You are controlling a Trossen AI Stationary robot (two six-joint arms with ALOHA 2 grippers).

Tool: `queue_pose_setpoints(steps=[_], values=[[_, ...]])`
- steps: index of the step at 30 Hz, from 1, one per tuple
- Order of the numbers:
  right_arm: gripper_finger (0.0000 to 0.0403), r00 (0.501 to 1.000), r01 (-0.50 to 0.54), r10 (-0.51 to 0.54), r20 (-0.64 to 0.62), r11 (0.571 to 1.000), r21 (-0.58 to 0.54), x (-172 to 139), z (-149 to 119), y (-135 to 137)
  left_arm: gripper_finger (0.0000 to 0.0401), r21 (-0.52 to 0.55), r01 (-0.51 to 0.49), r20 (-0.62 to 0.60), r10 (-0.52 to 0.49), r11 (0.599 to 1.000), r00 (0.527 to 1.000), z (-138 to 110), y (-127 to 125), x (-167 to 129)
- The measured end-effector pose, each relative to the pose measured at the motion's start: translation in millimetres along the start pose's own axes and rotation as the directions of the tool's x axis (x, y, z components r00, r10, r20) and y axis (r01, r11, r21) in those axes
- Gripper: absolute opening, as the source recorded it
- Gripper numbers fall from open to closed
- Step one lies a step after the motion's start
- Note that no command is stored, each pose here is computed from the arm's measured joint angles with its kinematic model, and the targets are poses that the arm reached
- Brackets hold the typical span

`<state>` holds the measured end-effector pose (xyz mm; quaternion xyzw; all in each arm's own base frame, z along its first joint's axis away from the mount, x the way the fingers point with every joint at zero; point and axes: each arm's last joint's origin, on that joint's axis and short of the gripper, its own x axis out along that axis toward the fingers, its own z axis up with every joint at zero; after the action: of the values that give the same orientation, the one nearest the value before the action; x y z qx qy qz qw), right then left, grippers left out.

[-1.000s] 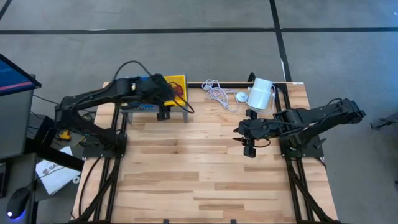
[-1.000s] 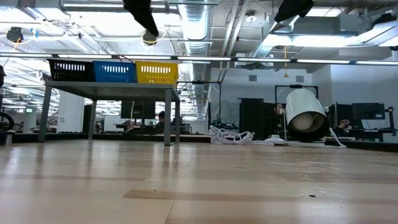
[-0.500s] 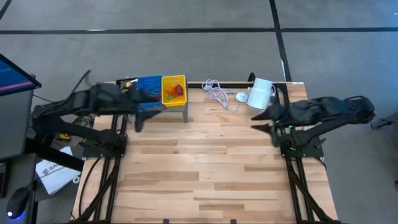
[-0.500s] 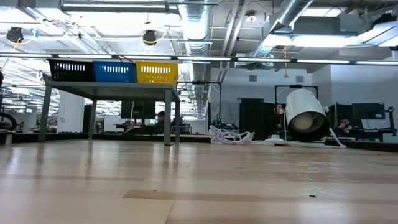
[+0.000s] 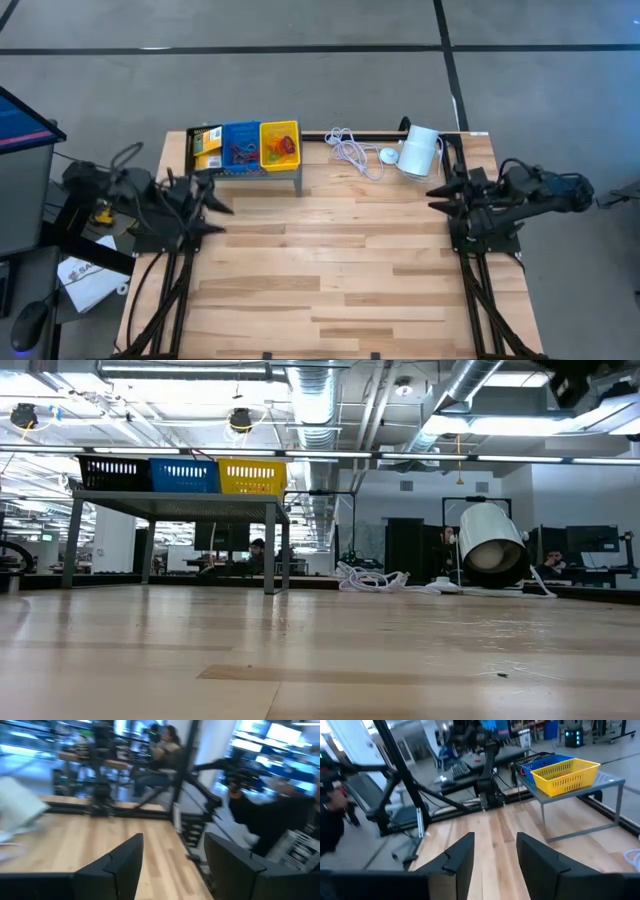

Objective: Pick & Place Office Desk Supplies
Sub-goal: Return to Home Position

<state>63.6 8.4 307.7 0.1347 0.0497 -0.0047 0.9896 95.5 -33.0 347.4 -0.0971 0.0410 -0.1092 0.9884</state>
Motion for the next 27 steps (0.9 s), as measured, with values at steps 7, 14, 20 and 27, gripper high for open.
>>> queue_pose_setpoints(steps=[7, 14, 20, 27], values=[[0.0143, 0.997, -0.068, 0.063, 0.053, 0.994, 0.082, 10, -43, -9, 0.0197, 0.076, 0.147, 0.011, -0.148, 0.986, 0.989, -36, -12, 15], [0.0143, 0.997, -0.068, 0.064, 0.045, 0.993, 0.101, 29, -78, -15, 0.0178, 0.121, 0.130, 0.024, -0.134, 0.984, 0.991, -70, -15, 25], [0.0143, 0.997, -0.065, 0.062, 0.039, 0.993, 0.102, 35, -91, -18, 0.0158, 0.124, 0.129, 0.057, -0.136, 0.984, 0.989, -100, -12, 31], [0.0143, 0.998, -0.068, 0.066, 0.023, 0.995, 0.073, 37, -97, -19, 0.0140, 0.139, 0.129, 0.079, -0.140, 0.982, 0.987, -128, -7, 33]])
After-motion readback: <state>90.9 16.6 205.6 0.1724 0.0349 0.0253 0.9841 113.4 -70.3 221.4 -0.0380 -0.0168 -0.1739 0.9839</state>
